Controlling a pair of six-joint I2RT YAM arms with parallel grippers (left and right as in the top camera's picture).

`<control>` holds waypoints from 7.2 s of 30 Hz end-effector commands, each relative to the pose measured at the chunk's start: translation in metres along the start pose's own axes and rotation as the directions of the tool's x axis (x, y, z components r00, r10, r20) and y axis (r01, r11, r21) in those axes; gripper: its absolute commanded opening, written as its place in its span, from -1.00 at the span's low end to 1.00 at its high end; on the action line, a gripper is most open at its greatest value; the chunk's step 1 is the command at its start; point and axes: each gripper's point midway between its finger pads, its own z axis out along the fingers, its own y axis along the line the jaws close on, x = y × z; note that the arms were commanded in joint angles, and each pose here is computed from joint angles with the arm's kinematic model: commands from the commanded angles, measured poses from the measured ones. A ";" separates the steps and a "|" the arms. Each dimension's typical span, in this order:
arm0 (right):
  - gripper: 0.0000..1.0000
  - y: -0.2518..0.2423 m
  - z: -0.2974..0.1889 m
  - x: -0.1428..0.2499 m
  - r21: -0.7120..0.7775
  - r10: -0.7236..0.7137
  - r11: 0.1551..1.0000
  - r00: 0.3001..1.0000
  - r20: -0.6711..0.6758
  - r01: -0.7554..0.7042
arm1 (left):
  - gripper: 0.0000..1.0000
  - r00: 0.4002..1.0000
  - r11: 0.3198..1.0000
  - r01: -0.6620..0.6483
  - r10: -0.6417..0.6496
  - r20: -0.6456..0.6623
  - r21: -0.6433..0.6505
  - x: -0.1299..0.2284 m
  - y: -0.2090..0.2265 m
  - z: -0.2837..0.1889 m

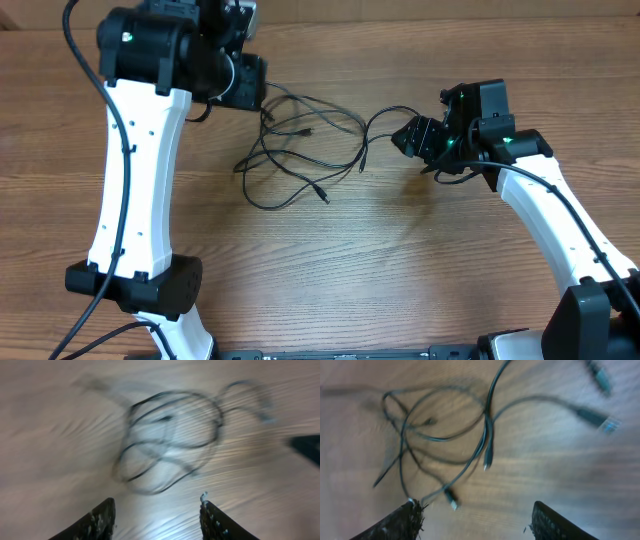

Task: Untangle cables

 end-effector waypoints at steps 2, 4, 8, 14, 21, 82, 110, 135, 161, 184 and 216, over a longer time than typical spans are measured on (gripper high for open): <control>0.44 0.028 0.001 0.019 -0.072 0.016 0.997 0.997 -0.075 -0.022 | 0.12 0.993 0.950 0.101 -0.112 -0.022 -0.294 0.014 0.056 -0.005; 0.49 0.034 0.005 0.027 -0.069 0.011 0.997 0.996 -0.091 -0.017 | 0.16 0.993 0.954 0.106 -0.117 -0.023 -0.279 0.017 0.054 -0.007; 0.54 0.040 0.013 0.040 0.000 0.049 0.999 0.995 -0.088 -0.049 | 0.19 0.993 0.954 0.104 -0.117 -0.031 -0.282 0.031 0.055 -0.016; 0.57 0.050 0.024 0.061 0.066 0.062 0.996 0.994 -0.088 -0.057 | 0.20 0.984 0.948 0.117 -0.150 -0.094 -0.296 0.091 0.057 -0.031; 0.55 0.060 0.058 0.079 0.084 0.079 0.994 0.995 -0.055 -0.075 | 0.52 0.977 0.950 0.181 -0.203 -0.060 -0.256 0.122 0.054 -0.007; -0.92 0.067 0.157 0.082 0.036 0.074 0.997 0.997 -0.025 -0.073 | 0.59 0.910 0.996 -0.018 0.054 -0.410 0.091 0.155 0.021 0.224; -0.92 0.133 -0.017 -0.008 -0.008 -0.351 0.934 0.918 0.184 0.358 | 0.36 0.907 0.940 0.165 -0.026 -0.419 0.298 0.150 -0.025 0.216; -0.92 0.124 -0.015 0.000 0.014 -0.346 0.938 0.928 0.139 0.347 | 0.40 0.857 0.841 0.513 -0.490 -0.161 0.170 0.066 -0.007 0.242; -0.92 0.121 -0.014 0.002 0.019 -0.344 0.938 0.930 0.128 0.345 | -0.10 0.474 0.450 0.879 -0.864 -0.172 0.157 0.038 -0.007 0.242; -0.93 -0.032 -0.179 -0.113 0.566 -0.195 0.820 0.886 0.420 -0.088 | -0.92 0.611 0.619 0.785 -0.768 0.190 -0.027 0.034 0.150 0.161; -0.93 -0.003 -0.542 -0.209 0.452 -0.467 0.796 0.069 0.882 -0.403 | -0.92 0.663 0.650 0.748 -0.728 0.173 -0.133 0.078 0.171 0.097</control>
